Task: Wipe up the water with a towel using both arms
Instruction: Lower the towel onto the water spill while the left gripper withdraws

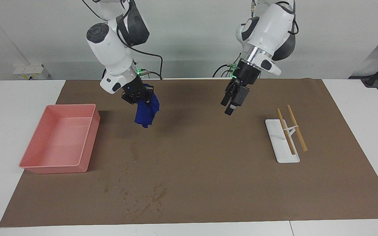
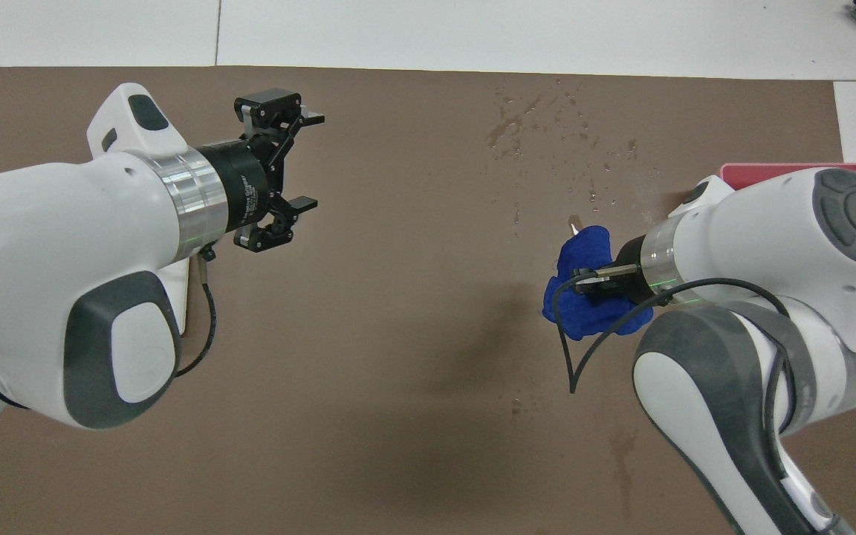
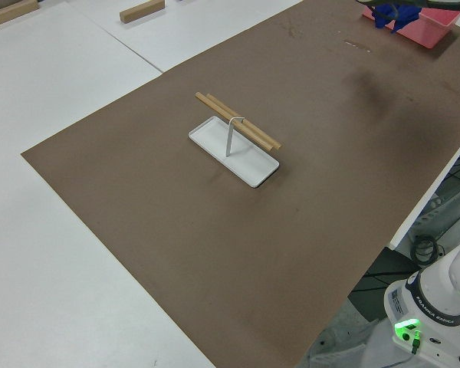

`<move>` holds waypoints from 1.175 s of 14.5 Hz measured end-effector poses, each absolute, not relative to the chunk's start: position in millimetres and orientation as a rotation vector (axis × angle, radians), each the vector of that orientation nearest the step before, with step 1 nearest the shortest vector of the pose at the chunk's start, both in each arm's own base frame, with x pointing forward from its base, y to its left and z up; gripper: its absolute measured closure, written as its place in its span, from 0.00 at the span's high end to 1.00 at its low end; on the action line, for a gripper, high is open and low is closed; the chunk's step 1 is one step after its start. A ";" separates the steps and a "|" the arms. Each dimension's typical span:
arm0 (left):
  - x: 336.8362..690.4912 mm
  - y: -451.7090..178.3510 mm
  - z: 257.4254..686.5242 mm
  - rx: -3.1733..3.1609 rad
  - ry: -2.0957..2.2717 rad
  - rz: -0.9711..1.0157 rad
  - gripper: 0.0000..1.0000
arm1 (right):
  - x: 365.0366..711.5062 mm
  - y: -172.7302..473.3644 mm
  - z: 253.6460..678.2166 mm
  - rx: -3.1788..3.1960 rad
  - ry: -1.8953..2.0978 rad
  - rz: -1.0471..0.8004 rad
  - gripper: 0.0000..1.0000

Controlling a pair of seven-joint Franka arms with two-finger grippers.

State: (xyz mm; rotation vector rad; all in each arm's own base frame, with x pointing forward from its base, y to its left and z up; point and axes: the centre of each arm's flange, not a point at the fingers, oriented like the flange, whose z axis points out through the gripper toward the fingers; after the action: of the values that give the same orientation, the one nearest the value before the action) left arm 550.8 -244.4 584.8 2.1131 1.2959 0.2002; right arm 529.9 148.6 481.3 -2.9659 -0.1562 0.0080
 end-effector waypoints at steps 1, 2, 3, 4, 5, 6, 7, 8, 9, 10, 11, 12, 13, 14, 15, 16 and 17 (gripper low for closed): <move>555.7 -229.4 581.7 2.234 1.187 0.253 1.00 | 533.1 133.1 462.2 -2.980 -0.195 0.025 0.15; 559.7 -214.6 579.5 2.374 1.060 0.313 1.00 | 537.4 117.2 440.1 -2.983 -0.218 0.045 0.15; 562.2 -201.9 579.4 2.525 0.915 0.374 1.00 | 544.2 103.7 417.5 -2.985 -0.227 0.039 0.15; 563.5 -190.7 580.9 2.669 0.760 0.420 1.00 | 552.7 94.3 395.3 -2.991 -0.227 0.015 0.15; 563.7 -181.0 583.4 2.793 0.607 0.438 1.00 | 560.8 90.4 374.9 -2.998 -0.223 -0.009 0.15; 563.3 -171.1 586.3 2.893 0.453 0.428 1.00 | 568.0 91.2 356.7 -3.002 -0.219 -0.034 0.15; 562.8 -158.8 588.7 2.970 0.296 0.396 1.00 | 573.6 95.2 340.5 -3.002 -0.220 -0.061 0.15; 562.7 -143.9 590.0 3.026 0.144 0.355 1.00 | 578.3 99.9 327.1 -3.002 -0.217 -0.091 0.15; 562.3 -128.3 592.0 3.062 0.003 0.305 1.00 | 581.6 105.0 316.7 -3.002 -0.206 -0.117 0.15; 561.1 -114.4 596.0 3.082 -0.096 0.255 1.00 | 583.9 110.0 309.2 -3.001 -0.197 -0.139 0.15; 558.5 -102.1 602.5 3.095 -0.150 0.199 1.00 | 586.6 113.6 302.8 -3.000 -0.187 -0.166 0.15; 554.8 -92.2 610.5 3.103 -0.171 0.146 1.00 | 589.7 114.7 297.4 -2.998 -0.181 -0.191 0.15; 550.3 -86.2 619.4 3.109 -0.177 0.103 1.00 | 592.8 114.5 295.2 -2.997 -0.177 -0.210 0.15; 545.2 -82.5 630.3 3.112 -0.180 0.068 1.00 | 595.8 114.6 295.1 -2.995 -0.175 -0.221 0.15; 541.0 -81.3 640.0 3.114 -0.182 0.051 1.00 | 599.6 114.6 294.9 -2.994 -0.173 -0.229 0.15; 537.9 -80.4 645.6 3.116 -0.181 0.042 1.00 | 604.7 114.6 294.2 -2.992 -0.170 -0.241 0.15; 536.1 -78.8 646.3 3.117 -0.177 0.032 1.00 | 610.7 114.7 293.3 -2.989 -0.167 -0.257 0.15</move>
State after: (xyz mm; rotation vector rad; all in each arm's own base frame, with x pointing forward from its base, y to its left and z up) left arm 536.1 -78.8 646.3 3.1175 -0.1766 0.0319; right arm 610.7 114.7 293.3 -2.9891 -0.1671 -0.2572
